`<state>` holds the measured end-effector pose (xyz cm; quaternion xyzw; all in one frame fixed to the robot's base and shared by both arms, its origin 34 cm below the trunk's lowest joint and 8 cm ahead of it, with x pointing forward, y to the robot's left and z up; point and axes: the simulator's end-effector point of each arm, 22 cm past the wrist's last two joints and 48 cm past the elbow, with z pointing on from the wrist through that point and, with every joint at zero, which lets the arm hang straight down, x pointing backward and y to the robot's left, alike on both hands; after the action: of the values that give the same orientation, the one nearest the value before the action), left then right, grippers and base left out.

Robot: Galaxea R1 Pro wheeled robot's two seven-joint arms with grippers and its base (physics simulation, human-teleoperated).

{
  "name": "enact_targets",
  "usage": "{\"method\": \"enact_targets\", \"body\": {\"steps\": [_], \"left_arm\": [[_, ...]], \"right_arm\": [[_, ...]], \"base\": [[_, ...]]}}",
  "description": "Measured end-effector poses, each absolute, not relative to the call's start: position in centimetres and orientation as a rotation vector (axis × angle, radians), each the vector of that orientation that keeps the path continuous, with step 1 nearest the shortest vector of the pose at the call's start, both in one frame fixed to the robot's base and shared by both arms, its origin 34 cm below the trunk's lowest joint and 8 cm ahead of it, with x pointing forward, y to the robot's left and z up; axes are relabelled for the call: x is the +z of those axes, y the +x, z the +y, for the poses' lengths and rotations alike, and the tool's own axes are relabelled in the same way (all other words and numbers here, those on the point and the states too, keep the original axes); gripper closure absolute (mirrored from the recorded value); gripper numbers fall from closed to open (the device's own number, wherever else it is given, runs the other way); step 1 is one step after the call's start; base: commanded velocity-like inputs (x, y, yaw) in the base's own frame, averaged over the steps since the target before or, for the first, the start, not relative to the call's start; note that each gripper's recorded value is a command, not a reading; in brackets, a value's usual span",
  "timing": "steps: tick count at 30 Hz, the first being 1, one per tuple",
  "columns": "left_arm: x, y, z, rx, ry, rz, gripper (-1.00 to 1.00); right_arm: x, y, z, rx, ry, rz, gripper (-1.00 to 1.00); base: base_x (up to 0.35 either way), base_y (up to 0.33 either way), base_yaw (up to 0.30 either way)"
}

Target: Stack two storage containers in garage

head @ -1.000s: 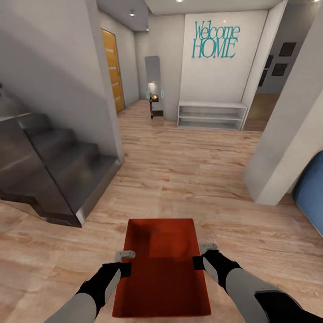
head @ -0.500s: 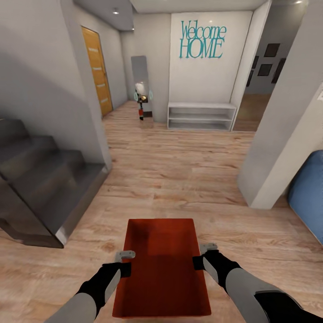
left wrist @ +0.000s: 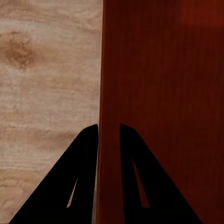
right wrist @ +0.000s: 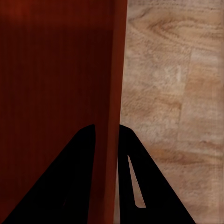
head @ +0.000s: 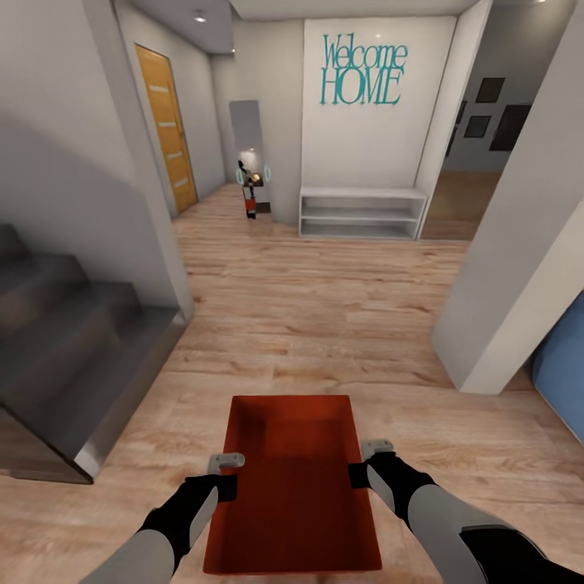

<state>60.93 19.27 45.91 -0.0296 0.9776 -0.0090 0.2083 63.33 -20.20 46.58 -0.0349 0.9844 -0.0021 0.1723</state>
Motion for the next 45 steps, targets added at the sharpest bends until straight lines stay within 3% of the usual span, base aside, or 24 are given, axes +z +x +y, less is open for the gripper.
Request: {"method": "enact_targets", "body": {"steps": [45], "left_arm": [[45.89,60.91,19.27,-0.025,-0.083,2.721,1.00]], "right_arm": [[46.58,63.33,-20.20,-0.006,-0.100,2.794,1.00]], "base": [[0.348,0.000,0.000]]}}
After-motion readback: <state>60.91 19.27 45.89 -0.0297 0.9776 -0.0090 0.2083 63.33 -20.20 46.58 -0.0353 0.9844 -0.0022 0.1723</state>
